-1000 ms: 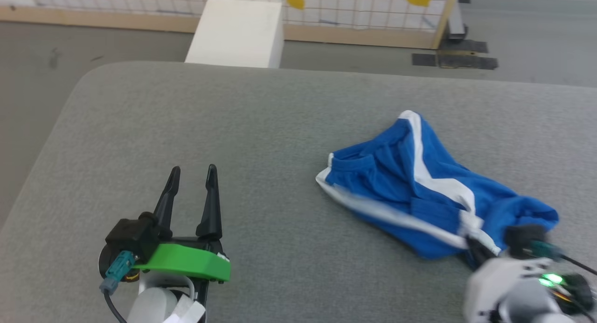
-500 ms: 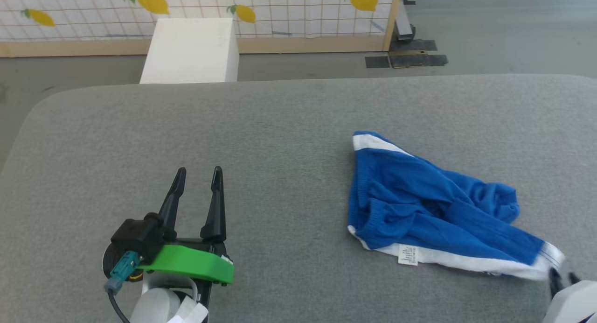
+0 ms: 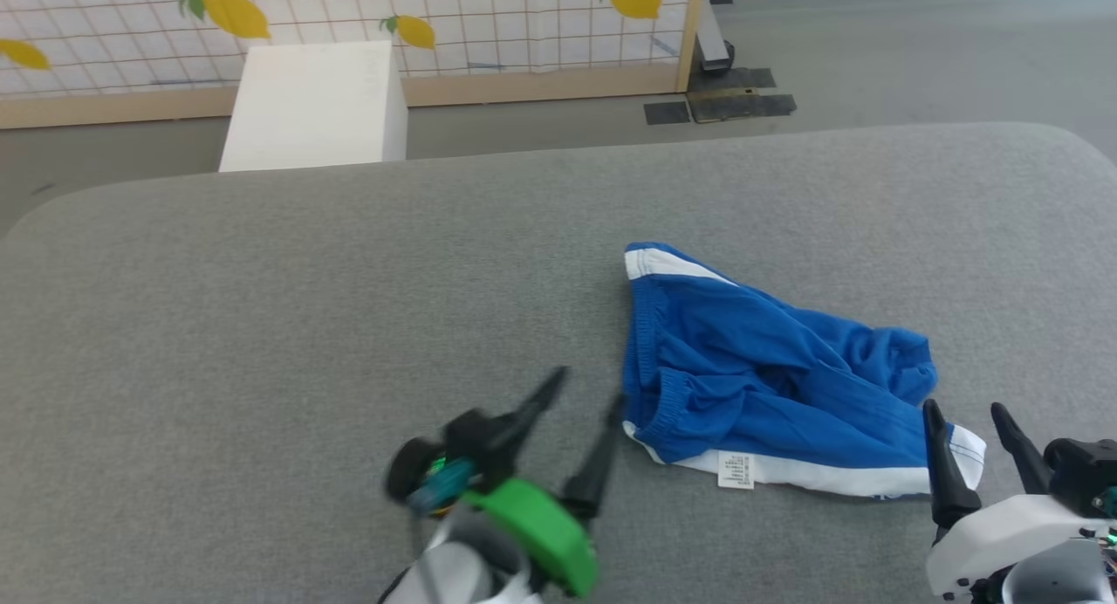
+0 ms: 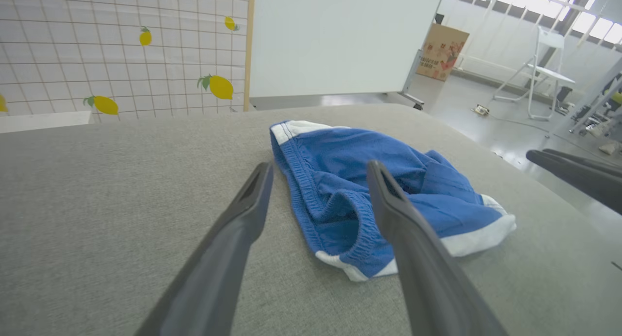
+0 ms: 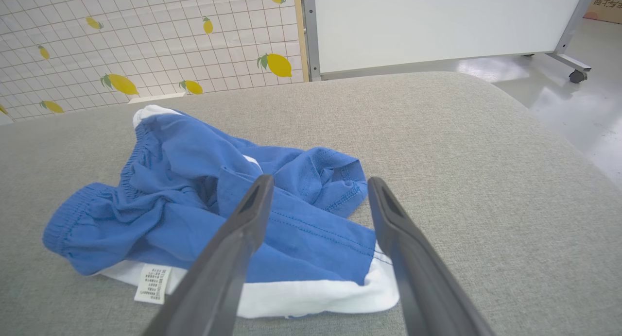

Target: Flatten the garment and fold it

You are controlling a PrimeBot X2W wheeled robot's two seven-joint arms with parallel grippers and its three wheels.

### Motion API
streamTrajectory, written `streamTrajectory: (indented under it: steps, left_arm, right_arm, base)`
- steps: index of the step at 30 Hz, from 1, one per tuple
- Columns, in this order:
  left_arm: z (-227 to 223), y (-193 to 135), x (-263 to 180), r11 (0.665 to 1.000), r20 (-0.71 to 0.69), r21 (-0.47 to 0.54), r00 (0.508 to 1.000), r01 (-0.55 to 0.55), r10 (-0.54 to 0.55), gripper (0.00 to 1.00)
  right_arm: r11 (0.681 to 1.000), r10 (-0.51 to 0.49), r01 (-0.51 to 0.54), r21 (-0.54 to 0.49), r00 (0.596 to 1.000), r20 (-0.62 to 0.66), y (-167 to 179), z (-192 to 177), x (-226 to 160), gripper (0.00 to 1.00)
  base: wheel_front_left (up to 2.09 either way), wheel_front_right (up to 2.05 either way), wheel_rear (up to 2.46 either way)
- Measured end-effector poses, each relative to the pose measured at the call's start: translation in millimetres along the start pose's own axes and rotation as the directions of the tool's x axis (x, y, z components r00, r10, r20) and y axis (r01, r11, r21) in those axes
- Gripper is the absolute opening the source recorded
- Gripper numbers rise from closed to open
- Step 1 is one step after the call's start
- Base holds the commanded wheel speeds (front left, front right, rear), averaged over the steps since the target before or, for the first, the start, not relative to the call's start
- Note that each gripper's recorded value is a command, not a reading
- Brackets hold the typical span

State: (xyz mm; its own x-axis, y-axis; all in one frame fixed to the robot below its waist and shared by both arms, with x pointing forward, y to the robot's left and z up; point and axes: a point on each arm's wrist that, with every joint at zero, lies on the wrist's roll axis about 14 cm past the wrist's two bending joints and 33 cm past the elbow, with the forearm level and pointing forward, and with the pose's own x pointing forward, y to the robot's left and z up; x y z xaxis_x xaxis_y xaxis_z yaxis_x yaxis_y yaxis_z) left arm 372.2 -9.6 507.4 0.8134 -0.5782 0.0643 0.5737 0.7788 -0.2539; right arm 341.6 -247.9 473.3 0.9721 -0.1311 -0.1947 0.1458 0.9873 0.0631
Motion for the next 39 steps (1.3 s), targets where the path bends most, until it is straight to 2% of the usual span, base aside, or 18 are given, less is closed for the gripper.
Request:
streamTrajectory:
  steps: [3, 7, 13, 16, 17, 18, 19, 22, 24, 28, 32, 39]
  left_arm:
    - [-21, -22, 15, 0.996, -0.119, 0.008, 0.989, 0.094, -0.093, 1.00]
    - [-52, -32, 26, 0.988, -0.311, -0.004, 0.939, 0.154, -0.147, 1.00]
    - [-78, -25, 37, 0.991, -0.513, -0.034, 0.848, 0.132, -0.131, 1.00]
    - [-91, -26, 36, 0.990, -0.605, -0.065, 0.784, 0.124, -0.138, 1.00]
    - [-96, -28, 34, 0.989, -0.632, -0.081, 0.761, 0.121, -0.145, 0.57]
    - [-98, -28, 34, 0.989, -0.649, -0.084, 0.747, 0.120, -0.145, 0.31]
    - [-97, -27, 35, 0.990, -0.647, -0.088, 0.749, 0.114, -0.144, 0.00]
    - [-83, -15, 49, 0.993, -0.590, -0.106, 0.801, 0.047, -0.101, 0.00]
    - [-69, 2, 59, 0.992, -0.525, -0.120, 0.850, -0.032, -0.036, 0.00]
    - [-58, 38, 58, 0.971, -0.450, -0.150, 0.887, -0.186, 0.100, 0.00]
    - [-54, 77, 39, 0.935, -0.415, -0.159, 0.881, -0.317, 0.228, 0.00]
    - [-60, 141, -31, 0.837, -0.410, -0.134, 0.799, -0.530, 0.440, 0.00]
  right_arm:
    - [1.000, 0.006, -0.006, 0.007, 1.000, -0.005, 2, -3, -1, 1.00]
    - [1.000, 0.008, -0.008, 0.010, 1.000, -0.018, 4, -8, -2, 1.00]
    - [1.000, 0.002, -0.002, 0.014, 0.999, -0.033, 2, -12, -2, 1.00]
    - [1.000, 0.003, -0.002, 0.019, 1.000, -0.030, 3, -12, -1, 1.00]
    - [1.000, 0.003, -0.003, 0.021, 1.000, -0.028, 3, -12, -1, 1.00]
    - [1.000, 0.005, -0.005, 0.023, 1.000, -0.024, 4, -11, 0, 1.00]
    - [1.000, 0.007, -0.007, 0.022, 1.000, -0.023, 4, -10, 1, 1.00]
    - [1.000, 0.016, -0.015, 0.023, 1.000, -0.018, 7, -10, 3, 1.00]
    - [0.999, 0.023, -0.022, 0.023, 1.000, -0.017, 10, -10, 4, 1.00]
    - [0.999, 0.041, -0.041, 0.021, 0.999, -0.016, 16, -9, 7, 1.00]
    - [0.997, 0.071, -0.071, 0.019, 0.997, -0.012, 26, -7, 12, 1.00]
    - [0.990, 0.141, -0.141, 0.012, 0.990, 0.000, 50, -1, 23, 1.00]
  base:
    - [0.00, 0.00, 0.00]
    - [0.00, 0.00, 0.00]
    - [0.00, 0.00, 0.00]
    - [0.00, 0.00, 0.00]
    - [0.00, 0.00, 0.00]
    - [0.00, 0.00, 0.00]
    - [0.00, 0.00, 0.00]
    - [0.00, 0.00, 0.00]
    - [0.00, 0.00, 0.00]
    - [0.00, 0.00, 0.00]
    - [0.00, 0.00, 0.00]
    - [0.00, 0.00, 0.00]
